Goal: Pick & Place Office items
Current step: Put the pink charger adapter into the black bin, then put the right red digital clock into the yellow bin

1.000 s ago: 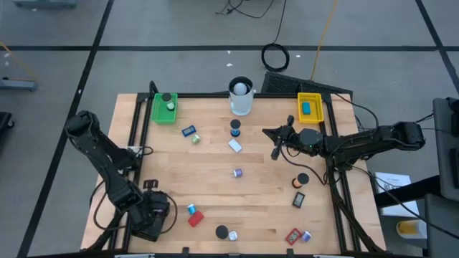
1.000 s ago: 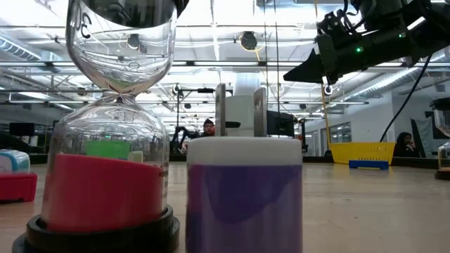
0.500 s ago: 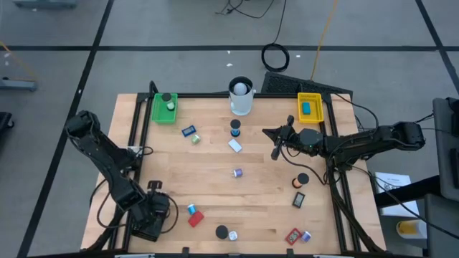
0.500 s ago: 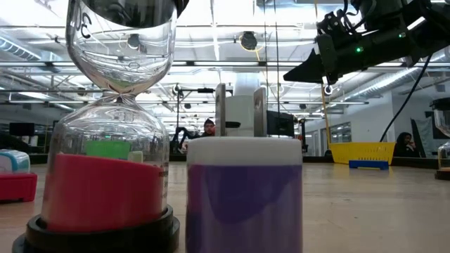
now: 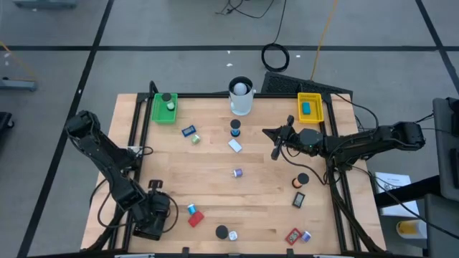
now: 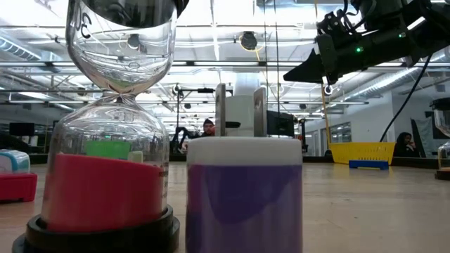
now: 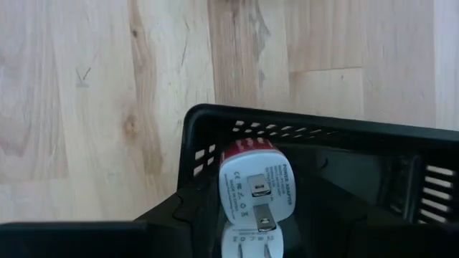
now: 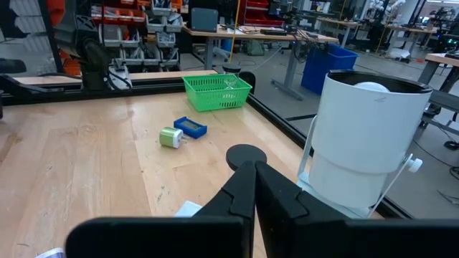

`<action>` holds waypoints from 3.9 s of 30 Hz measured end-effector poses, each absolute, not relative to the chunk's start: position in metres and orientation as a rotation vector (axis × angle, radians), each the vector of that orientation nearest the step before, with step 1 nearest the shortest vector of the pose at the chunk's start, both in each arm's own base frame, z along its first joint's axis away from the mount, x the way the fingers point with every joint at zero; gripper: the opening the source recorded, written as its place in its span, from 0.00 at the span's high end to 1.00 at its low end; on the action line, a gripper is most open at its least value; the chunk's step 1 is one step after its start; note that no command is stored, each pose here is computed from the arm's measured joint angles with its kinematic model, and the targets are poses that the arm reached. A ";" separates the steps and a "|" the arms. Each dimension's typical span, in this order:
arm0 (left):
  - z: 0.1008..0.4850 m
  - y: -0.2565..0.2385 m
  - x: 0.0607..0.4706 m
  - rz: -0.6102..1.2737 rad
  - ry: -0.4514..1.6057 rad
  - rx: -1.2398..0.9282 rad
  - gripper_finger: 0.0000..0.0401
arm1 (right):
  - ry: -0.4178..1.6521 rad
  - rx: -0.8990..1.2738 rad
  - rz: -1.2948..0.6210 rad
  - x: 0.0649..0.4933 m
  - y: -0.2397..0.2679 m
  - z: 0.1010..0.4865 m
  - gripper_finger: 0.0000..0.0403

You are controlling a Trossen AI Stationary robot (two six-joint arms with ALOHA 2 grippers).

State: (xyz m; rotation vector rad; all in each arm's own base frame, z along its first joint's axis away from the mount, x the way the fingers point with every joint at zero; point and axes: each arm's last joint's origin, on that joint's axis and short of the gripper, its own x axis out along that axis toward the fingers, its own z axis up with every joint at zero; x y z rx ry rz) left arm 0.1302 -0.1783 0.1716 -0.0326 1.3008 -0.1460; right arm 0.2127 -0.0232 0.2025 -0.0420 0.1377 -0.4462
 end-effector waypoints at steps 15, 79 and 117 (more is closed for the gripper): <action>0.172 -0.178 0.130 -0.136 1.301 -0.040 0.45 | 0.138 -0.042 -0.446 0.213 -0.023 0.202 1.00; 0.145 -0.017 0.224 0.103 0.219 0.135 0.99 | 1.082 -0.057 -0.175 0.242 0.127 0.237 0.86; 0.135 -0.017 0.221 0.094 0.333 0.173 0.94 | 1.462 -0.088 0.117 0.214 0.294 0.169 0.26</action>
